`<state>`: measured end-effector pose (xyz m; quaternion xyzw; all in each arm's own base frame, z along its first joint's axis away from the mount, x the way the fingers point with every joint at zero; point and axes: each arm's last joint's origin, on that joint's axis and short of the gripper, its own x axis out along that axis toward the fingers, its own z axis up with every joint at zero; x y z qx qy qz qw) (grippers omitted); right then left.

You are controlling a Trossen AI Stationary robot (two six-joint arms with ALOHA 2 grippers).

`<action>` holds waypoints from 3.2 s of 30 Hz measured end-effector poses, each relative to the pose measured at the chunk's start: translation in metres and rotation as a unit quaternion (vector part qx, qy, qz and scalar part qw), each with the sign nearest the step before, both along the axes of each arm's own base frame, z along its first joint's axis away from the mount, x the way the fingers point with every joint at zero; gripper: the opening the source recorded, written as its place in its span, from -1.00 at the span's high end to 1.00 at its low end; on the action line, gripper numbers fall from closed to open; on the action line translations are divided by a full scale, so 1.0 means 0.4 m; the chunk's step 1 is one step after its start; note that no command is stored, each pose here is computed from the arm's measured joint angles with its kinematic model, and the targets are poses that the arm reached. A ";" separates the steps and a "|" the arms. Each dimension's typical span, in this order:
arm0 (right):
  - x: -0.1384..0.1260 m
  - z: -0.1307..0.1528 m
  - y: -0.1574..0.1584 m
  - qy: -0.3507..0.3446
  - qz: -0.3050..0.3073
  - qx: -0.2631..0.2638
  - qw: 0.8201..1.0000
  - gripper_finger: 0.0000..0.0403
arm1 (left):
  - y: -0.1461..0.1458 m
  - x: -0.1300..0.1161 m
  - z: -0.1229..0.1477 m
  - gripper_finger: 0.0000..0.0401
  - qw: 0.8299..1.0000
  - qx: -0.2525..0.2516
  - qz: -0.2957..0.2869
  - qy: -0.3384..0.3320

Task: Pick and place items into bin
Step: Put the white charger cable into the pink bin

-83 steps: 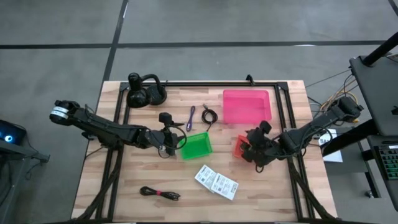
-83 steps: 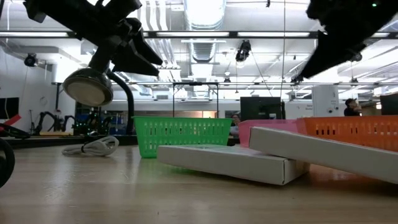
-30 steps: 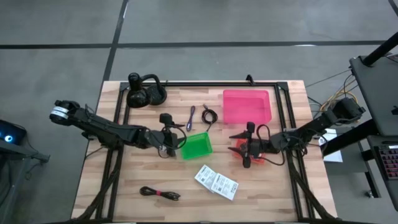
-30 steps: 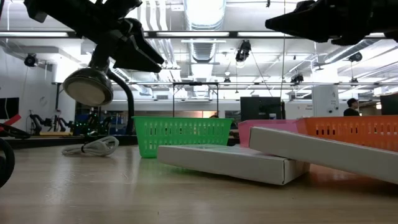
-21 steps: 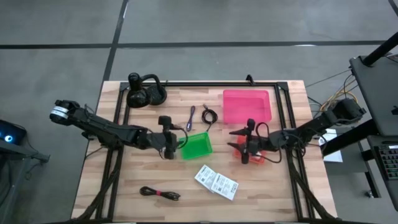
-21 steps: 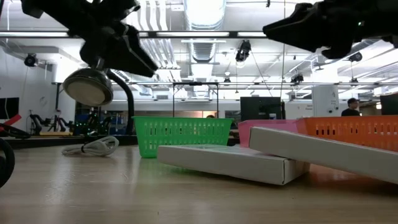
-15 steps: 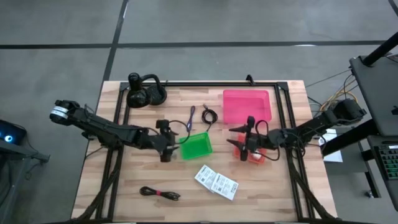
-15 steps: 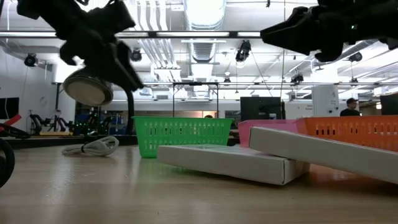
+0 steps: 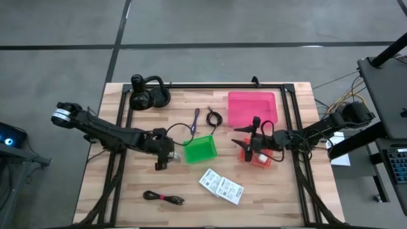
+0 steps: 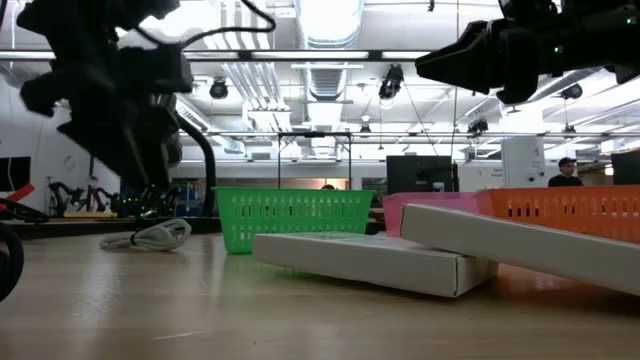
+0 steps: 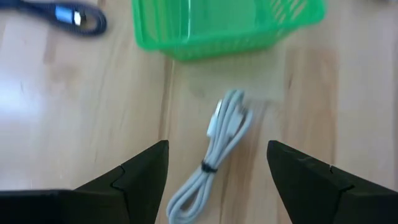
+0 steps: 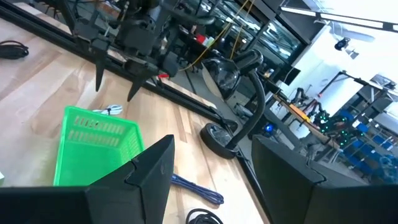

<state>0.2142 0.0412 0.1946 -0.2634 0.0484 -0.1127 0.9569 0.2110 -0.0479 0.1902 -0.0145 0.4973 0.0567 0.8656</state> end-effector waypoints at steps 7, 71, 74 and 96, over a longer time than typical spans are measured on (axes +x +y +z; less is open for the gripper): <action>-0.003 -0.005 -0.001 0.004 0.000 -0.001 1.000 0.00 | 0.000 0.004 -0.056 -0.28 0.998 0.020 -0.006 0.057; -0.002 -0.005 -0.001 0.004 0.000 -0.001 1.000 0.00 | 0.030 0.007 0.053 0.91 0.994 -0.011 -0.099 0.041; -0.003 -0.005 -0.001 0.003 0.000 -0.001 1.000 0.00 | 0.032 -0.003 0.082 0.92 0.994 -0.004 -0.109 0.003; -0.002 -0.003 -0.003 0.000 -0.002 0.000 1.000 0.00 | 0.020 0.145 0.111 0.92 0.885 0.227 -0.200 -0.353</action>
